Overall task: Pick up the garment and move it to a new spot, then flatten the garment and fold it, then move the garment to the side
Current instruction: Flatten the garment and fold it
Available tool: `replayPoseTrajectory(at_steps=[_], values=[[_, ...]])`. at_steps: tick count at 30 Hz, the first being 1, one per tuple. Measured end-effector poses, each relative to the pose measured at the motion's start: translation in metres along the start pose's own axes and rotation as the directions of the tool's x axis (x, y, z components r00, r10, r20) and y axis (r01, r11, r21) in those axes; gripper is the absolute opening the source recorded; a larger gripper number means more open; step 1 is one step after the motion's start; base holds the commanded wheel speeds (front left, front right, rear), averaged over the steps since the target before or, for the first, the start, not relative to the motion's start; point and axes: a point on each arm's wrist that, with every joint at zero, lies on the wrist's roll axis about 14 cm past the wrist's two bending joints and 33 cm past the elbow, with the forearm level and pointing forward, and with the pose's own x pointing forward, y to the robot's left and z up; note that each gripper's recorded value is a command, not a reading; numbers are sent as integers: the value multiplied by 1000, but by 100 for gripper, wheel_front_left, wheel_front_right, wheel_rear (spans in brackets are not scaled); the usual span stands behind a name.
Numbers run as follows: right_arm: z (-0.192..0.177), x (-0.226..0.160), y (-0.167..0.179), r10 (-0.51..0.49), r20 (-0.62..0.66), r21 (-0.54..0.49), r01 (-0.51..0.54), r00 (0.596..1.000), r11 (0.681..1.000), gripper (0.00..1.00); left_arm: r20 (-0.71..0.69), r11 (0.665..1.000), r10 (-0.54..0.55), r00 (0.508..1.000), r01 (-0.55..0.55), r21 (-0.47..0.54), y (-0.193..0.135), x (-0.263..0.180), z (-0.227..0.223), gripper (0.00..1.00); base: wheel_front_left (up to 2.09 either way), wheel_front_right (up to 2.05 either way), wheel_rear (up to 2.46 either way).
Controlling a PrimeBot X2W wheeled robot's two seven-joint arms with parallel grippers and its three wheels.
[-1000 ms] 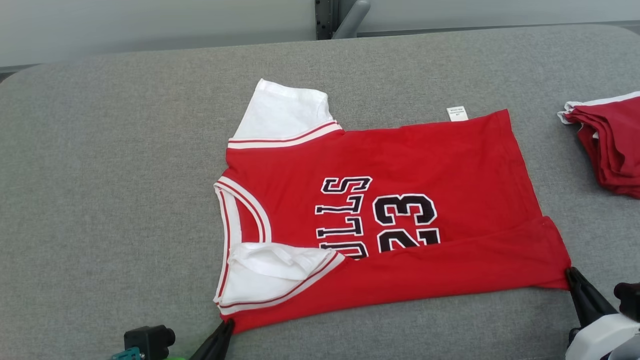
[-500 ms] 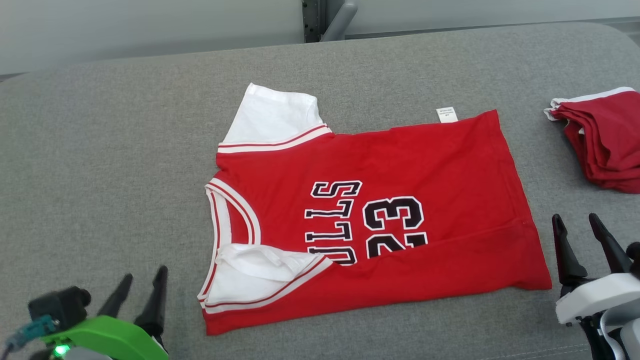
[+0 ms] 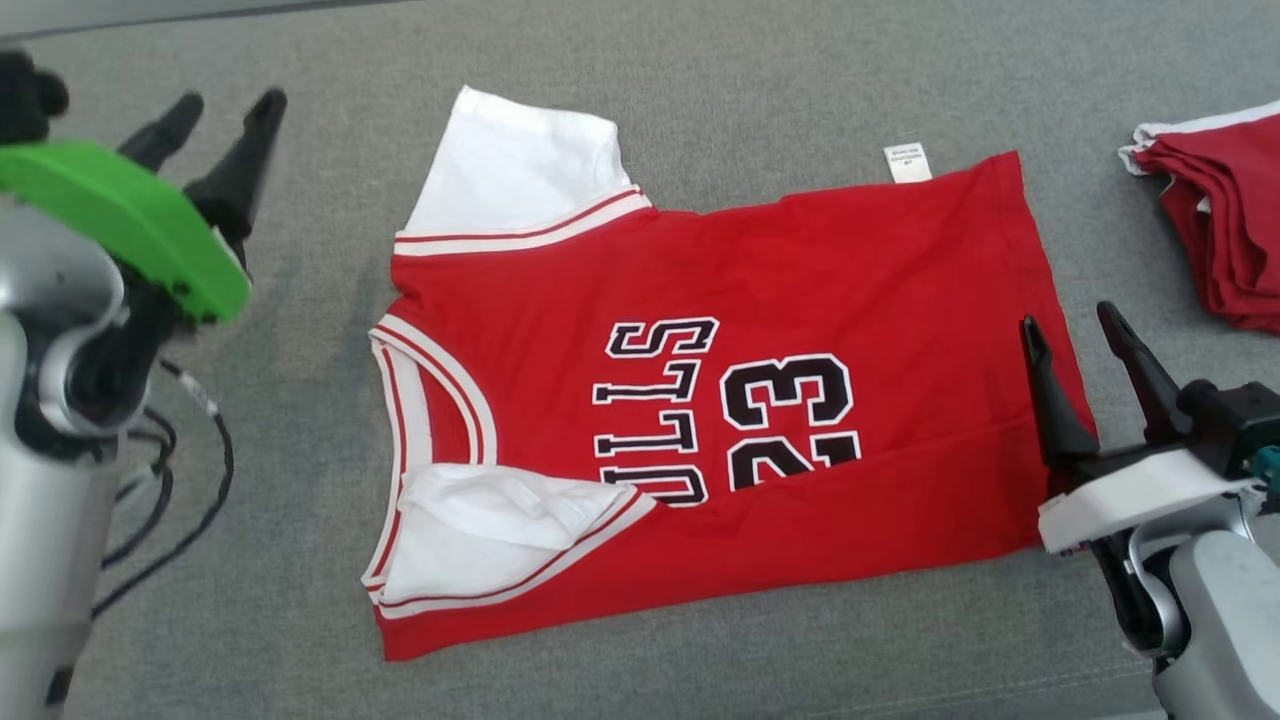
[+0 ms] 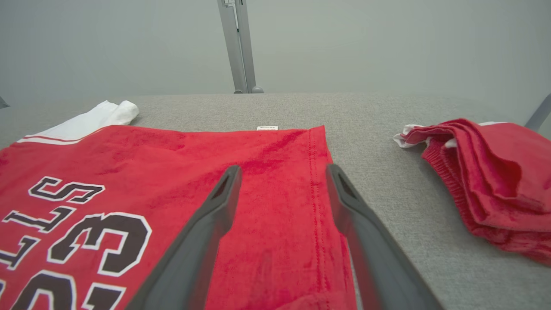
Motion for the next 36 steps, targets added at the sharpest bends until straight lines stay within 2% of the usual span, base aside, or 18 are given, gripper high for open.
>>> replayPoseTrajectory(at_steps=[2,5,12,19,30,36], values=[[-1,8,0,7,0,-7,-7,1000,1000,100,-29,999,-28,999,27,-33,-3,24,5,100,0,0,0],[-5,19,0,10,-5,-11,-10,1000,1000,100,-157,996,-86,984,79,-51,-7,53,-14,100,0,0,0],[-21,25,-11,-26,-39,-6,26,999,1000,100,-350,994,-52,935,81,68,10,103,-53,100,0,0,0],[-33,17,-28,-92,-72,-5,92,993,996,100,-423,988,-66,904,119,101,6,141,-86,100,0,0,0],[-47,7,-40,-149,-113,-10,149,982,989,100,-515,973,-36,856,148,179,13,169,-130,100,0,0,0],[-48,4,-46,-166,-119,-20,164,979,986,100,-532,961,-37,846,176,213,10,175,-136,100,0,0,0]])
